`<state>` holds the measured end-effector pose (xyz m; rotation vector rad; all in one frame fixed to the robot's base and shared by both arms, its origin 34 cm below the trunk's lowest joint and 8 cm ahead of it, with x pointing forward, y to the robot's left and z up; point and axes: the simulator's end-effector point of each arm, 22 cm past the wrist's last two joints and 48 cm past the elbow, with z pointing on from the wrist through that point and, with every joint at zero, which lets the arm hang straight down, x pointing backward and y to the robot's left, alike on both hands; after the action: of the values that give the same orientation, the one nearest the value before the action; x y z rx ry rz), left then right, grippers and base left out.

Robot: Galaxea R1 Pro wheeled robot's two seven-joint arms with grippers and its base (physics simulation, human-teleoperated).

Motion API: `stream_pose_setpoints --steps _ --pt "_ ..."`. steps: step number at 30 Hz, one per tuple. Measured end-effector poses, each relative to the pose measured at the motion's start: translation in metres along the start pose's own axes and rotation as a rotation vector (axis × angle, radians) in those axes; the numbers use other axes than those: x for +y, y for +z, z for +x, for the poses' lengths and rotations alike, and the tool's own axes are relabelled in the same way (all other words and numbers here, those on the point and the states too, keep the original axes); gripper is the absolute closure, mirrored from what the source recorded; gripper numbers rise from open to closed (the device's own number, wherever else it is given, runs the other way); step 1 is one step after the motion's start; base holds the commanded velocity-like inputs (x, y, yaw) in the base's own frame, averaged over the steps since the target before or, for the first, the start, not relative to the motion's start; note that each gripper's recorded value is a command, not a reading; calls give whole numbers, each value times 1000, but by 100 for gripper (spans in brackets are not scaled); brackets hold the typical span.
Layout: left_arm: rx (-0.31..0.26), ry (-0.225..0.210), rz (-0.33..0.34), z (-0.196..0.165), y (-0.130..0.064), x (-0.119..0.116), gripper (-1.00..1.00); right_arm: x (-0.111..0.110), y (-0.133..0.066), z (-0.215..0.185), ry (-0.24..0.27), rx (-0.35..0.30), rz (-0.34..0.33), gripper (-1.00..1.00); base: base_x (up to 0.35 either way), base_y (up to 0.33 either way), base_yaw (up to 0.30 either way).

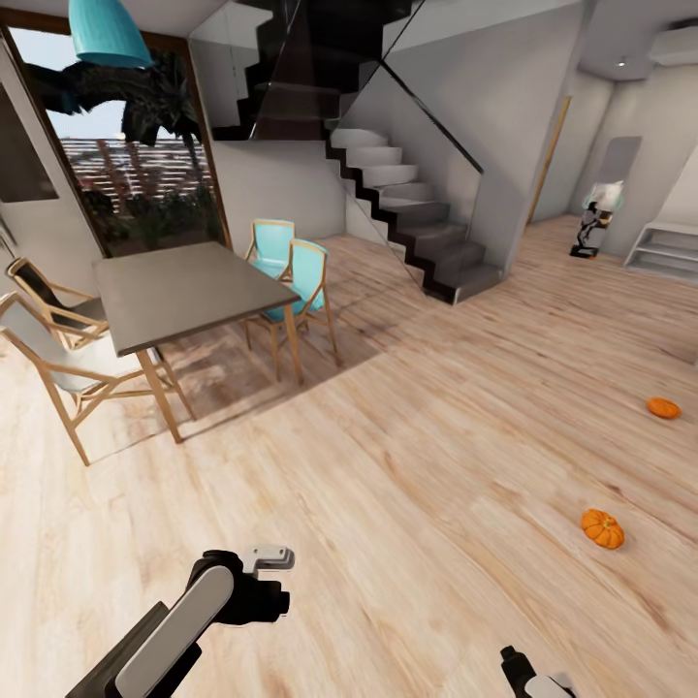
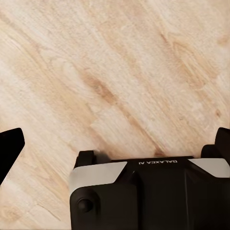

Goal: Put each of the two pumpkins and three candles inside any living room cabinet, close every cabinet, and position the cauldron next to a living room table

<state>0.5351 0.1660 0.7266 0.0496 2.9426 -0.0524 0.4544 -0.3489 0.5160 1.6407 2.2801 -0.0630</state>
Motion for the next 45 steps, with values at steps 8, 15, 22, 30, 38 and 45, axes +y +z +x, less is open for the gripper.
stream_pose_setpoints --steps 8,15,22,30,38,45 --pt "0 0 0 0 0 0 -100 0 0 1 1 1 1 -100 286 -116 0" --pt "0 0 0 0 0 0 -100 -2 0 3 62 19 8 -100 227 -13 0" --pt "1 0 0 0 0 0 -100 -4 1 4 110 30 15 -100 46 -1 0" --pt "1 0 0 0 0 0 -100 -5 1 4 112 30 16 -100 -4 0 0" --pt "1 -1 0 0 1 0 -100 -5 1 4 112 30 16 -100 -102 -126 0" --pt "-1 0 -1 0 0 1 -100 2 1 3 112 27 -22 -100 112 -181 0"
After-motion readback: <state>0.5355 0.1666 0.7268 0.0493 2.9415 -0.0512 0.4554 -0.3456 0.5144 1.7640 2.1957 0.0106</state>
